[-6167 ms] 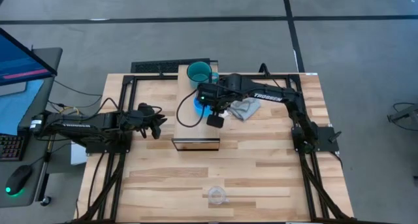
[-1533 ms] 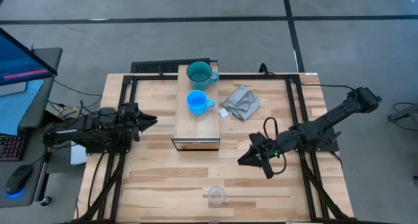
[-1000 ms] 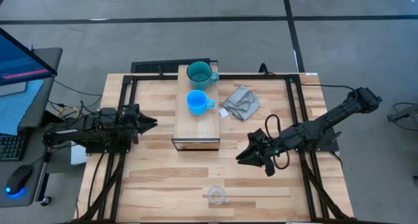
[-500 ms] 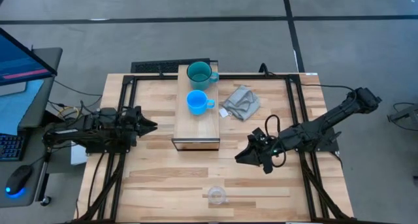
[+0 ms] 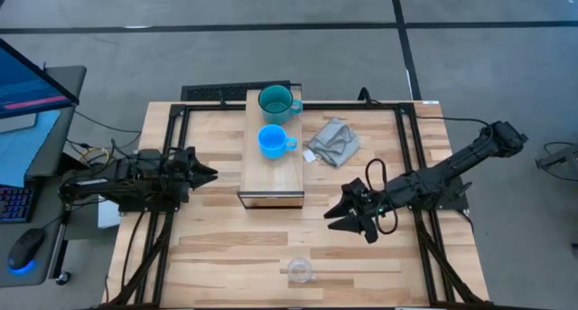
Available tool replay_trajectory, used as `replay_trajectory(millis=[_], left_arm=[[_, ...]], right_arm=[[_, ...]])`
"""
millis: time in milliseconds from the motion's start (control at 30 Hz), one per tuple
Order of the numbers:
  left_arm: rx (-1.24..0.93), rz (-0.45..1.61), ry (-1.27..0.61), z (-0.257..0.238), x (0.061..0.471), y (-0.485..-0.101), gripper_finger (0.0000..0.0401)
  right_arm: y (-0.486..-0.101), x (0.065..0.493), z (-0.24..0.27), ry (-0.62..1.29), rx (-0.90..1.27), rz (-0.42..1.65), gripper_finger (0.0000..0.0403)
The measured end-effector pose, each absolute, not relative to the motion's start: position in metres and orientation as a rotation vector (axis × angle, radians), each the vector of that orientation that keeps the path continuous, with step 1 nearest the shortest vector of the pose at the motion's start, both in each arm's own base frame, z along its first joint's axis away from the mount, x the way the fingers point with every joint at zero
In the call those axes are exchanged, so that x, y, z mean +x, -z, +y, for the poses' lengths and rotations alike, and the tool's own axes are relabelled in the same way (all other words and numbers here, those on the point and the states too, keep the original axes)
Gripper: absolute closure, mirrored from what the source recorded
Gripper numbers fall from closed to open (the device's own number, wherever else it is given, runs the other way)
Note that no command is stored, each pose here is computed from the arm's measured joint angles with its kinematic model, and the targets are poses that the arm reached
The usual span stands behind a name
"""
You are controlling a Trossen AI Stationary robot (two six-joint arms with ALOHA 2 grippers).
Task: Stack small to large cups/mugs on shelf
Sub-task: Put the transparent mug on the shelf
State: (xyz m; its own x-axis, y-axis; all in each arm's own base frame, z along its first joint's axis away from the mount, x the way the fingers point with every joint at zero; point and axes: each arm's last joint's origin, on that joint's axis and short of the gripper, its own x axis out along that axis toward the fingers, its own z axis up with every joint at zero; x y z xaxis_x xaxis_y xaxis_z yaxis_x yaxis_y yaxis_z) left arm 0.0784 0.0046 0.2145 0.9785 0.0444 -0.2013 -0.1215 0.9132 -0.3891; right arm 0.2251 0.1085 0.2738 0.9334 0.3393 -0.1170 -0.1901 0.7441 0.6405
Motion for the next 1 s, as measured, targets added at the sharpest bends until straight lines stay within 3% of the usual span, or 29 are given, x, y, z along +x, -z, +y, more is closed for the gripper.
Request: replay_trajectory(millis=[367, 533, 733, 1000], left_arm=[[-0.412, 0.19, -0.086, 0.005, 0.078, -0.215, 0.0311], [-0.412, 0.19, -0.087, 0.005, 0.078, -0.215, 0.0311], [-0.413, 0.19, -0.087, 0.005, 0.078, -0.214, 0.0311], [-0.413, 0.191, -0.087, 0.005, 0.078, -0.214, 0.0311]], right_arm=[[-0.275, 0.227, 0.105, -0.258, 0.753, 0.224, 0.0154], [-0.288, 0.229, 0.107, -0.209, 0.645, 0.271, 0.0155], [-0.312, 0.232, 0.111, -0.149, 0.547, 0.416, 0.0168], [-0.294, 0.261, 0.14, -0.119, 0.463, 0.742, 0.0185]])
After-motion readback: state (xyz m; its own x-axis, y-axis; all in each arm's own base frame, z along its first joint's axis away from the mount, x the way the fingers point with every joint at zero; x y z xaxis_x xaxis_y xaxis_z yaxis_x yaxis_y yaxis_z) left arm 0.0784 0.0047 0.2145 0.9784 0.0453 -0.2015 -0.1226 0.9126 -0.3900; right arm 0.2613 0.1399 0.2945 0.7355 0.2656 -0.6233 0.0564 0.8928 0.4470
